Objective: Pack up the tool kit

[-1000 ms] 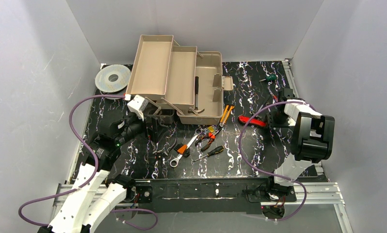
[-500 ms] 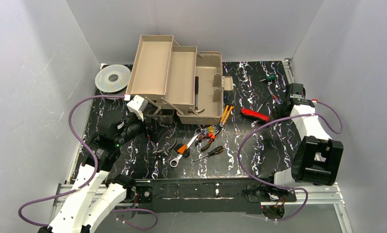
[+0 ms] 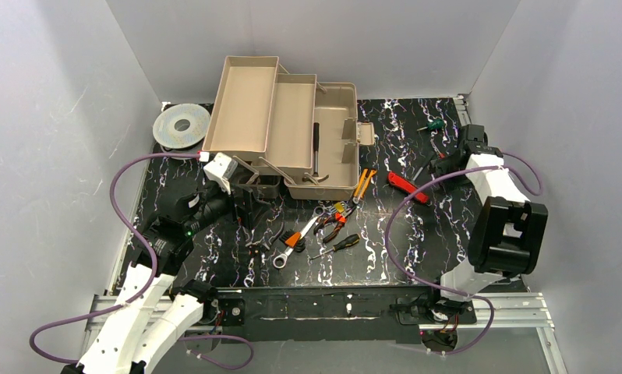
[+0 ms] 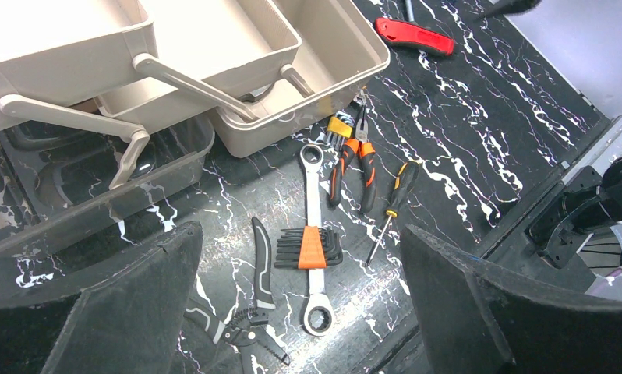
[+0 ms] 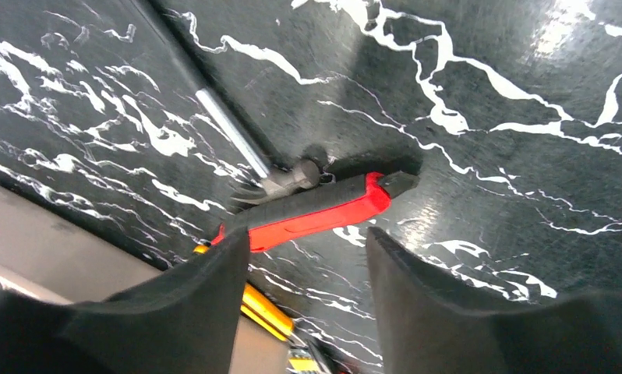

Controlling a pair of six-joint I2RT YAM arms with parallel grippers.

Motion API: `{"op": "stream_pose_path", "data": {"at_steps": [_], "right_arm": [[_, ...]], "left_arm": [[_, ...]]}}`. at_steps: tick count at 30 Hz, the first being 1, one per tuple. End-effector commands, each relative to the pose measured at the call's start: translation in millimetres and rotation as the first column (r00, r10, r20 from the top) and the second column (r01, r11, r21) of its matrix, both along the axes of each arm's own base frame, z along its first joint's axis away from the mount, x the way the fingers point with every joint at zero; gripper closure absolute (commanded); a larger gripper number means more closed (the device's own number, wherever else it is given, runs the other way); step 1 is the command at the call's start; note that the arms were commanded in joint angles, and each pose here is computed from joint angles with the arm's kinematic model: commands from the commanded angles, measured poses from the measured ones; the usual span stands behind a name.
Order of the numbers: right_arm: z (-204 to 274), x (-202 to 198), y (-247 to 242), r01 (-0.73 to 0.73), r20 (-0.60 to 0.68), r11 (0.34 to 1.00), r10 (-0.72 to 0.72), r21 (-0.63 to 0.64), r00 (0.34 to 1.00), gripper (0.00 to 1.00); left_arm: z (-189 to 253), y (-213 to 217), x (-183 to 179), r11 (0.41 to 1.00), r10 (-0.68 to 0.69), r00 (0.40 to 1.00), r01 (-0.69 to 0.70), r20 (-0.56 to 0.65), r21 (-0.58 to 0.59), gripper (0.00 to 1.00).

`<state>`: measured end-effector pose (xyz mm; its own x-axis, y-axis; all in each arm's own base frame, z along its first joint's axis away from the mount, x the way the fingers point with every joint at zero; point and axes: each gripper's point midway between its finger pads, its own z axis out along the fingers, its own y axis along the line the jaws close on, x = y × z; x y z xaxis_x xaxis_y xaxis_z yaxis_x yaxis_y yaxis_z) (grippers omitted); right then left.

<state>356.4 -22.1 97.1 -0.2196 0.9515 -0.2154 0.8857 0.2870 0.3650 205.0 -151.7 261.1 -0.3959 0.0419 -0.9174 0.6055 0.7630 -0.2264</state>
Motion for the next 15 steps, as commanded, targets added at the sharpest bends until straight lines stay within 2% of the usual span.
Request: {"op": "stream_pose_path", "data": {"at_steps": [1,6,15], "right_arm": [[-4.5,9.4,17.9,-0.072,0.007,0.996,0.072,0.050,0.997,0.26],[-12.8,18.4,26.0,-0.111,-0.020,0.993,0.112,0.035,0.994,0.17],[-28.0,15.9,46.6,0.069,-0.055,0.991,-0.063,0.117,0.997,0.12]], "left_arm": [[-0.4,0.3,-1.7,1.000,-0.002,1.000,0.002,0.008,0.000,0.02],[0.2,-0.4,-2.0,1.000,-0.006,1.000,0.006,0.007,-0.002,0.02],[1.5,0.0,-2.8,1.000,-0.006,1.000,0.006,0.013,-0.003,0.02]]}}
